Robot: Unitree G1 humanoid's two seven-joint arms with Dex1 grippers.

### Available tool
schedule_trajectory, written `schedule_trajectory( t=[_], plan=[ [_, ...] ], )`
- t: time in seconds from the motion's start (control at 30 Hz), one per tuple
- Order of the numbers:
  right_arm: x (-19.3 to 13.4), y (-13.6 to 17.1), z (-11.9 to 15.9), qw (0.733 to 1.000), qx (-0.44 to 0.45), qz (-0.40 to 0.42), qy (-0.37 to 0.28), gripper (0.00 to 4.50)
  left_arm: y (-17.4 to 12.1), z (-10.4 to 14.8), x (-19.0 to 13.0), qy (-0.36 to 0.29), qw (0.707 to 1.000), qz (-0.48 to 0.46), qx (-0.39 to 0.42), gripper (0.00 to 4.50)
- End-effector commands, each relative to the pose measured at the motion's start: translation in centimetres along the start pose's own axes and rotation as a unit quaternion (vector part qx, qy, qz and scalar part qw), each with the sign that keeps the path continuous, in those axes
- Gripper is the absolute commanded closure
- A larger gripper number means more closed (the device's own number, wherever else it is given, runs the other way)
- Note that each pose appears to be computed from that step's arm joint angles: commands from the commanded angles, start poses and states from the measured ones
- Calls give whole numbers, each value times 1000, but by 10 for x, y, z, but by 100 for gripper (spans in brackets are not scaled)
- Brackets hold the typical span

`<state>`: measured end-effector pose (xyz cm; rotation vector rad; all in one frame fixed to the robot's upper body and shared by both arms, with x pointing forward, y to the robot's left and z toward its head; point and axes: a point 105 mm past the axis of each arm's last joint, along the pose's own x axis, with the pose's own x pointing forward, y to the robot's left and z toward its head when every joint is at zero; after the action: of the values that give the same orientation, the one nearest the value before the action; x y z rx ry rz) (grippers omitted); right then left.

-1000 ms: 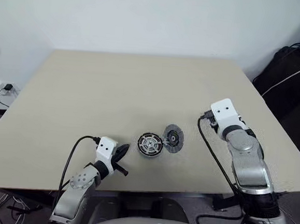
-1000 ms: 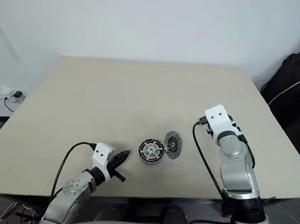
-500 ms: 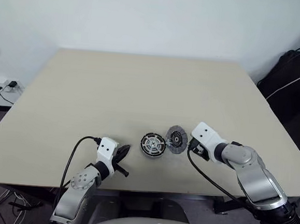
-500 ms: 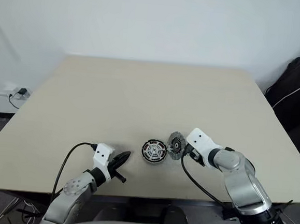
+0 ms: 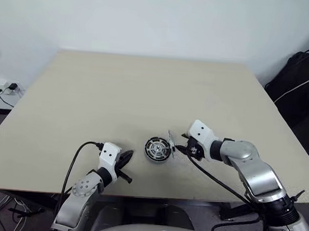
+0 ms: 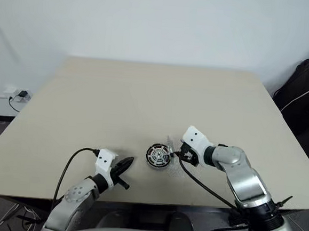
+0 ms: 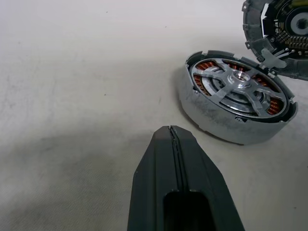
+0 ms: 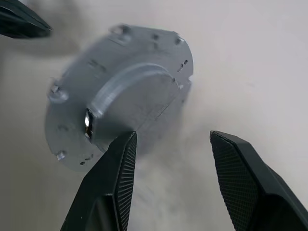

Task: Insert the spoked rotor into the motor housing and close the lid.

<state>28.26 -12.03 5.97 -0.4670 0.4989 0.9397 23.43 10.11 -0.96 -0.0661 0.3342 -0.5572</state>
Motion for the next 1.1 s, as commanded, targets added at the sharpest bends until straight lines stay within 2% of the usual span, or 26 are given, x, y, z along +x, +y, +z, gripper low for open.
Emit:
schedule_trajectory(
  t=[0.03, 0.33, 0.47, 0.67, 0.77, 0.83, 1.0, 1.1],
  plan=[
    [10, 1, 13, 1000, -7, 12, -28, 190, 1, 14, -1, -24, 1000, 3, 10, 450],
    [45, 14, 15, 998, 17, 41, -41, 190, 4, 15, -3, -25, 1000, 10, 13, 450],
    [58, 20, 3, 998, 43, 47, -20, 190, 4, 15, -4, -26, 1000, 12, 12, 450],
    [59, 23, -8, 998, 47, 38, 4, 190, 4, 14, -4, -26, 1000, 14, 11, 450],
    [53, 26, 9, 997, 45, 39, -45, 190, 4, 14, -4, -25, 1000, 14, 12, 450],
    [46, 27, 28, 993, 47, 34, -105, 190, 4, 14, -3, -25, 1000, 12, 12, 450],
    [14, 39, 74, 963, 70, 61, -254, 190, 4, 14, -1, -25, 1000, 8, 12, 450],
    [-1, 46, 87, 946, 80, 83, -303, 190, 3, 14, -1, -23, 1000, 6, 12, 450]
  ],
)
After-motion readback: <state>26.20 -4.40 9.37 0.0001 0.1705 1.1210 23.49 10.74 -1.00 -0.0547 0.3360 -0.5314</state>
